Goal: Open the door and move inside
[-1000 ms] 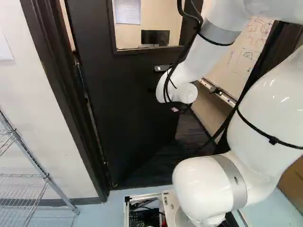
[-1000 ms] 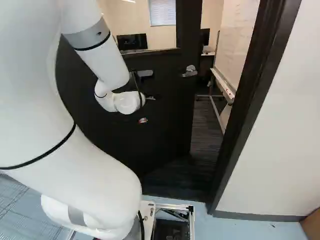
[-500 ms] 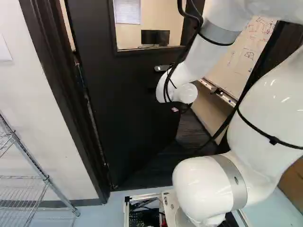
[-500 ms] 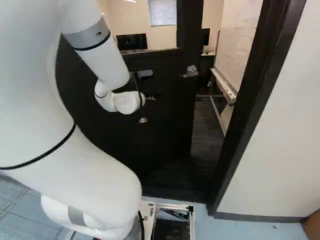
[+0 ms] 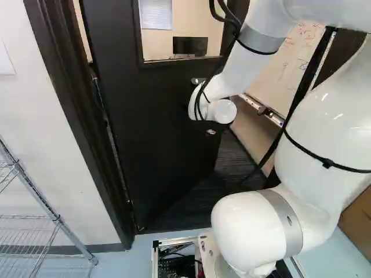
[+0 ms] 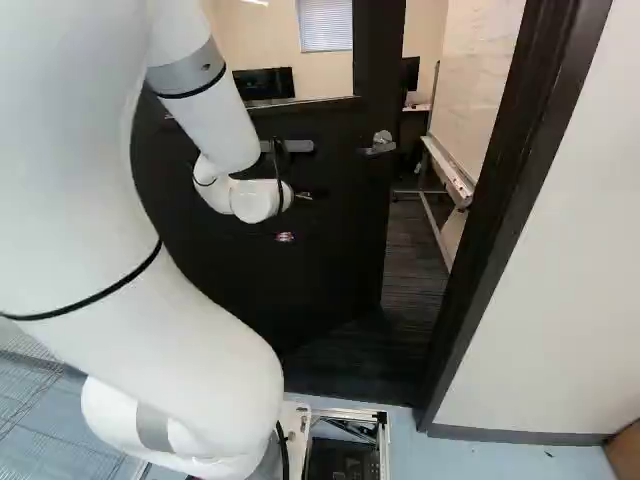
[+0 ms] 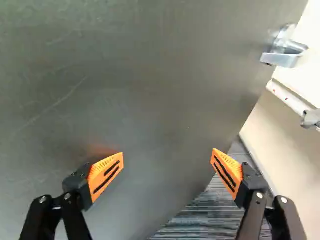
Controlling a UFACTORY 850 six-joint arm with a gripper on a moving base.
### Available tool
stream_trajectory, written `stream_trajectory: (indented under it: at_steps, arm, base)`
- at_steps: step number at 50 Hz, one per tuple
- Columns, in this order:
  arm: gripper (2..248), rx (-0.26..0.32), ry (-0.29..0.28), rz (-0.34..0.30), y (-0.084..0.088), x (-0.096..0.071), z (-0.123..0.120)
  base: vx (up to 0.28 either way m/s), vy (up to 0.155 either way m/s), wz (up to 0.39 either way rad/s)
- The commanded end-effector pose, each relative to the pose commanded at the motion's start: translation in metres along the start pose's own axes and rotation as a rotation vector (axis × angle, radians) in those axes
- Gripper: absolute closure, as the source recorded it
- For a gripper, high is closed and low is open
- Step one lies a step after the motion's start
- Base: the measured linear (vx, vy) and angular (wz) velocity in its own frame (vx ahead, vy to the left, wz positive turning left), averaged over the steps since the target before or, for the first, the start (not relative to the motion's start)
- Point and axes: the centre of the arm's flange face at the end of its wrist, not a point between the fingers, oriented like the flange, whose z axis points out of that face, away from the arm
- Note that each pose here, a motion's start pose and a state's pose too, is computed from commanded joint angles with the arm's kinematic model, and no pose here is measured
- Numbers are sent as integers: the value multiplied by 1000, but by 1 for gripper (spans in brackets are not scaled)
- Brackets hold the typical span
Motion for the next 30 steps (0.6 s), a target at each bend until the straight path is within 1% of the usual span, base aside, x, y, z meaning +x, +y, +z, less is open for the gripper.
stream_trajectory:
  at_steps: [11,15,30]
  arm:
    - [3,-56,-1,82,-2,3,10]
    - [3,-69,-1,104,-4,4,14]
    - [3,-55,-2,110,-19,10,31]
  base:
    - [0,0,0]
    - [0,0,0]
    - [0,0,0]
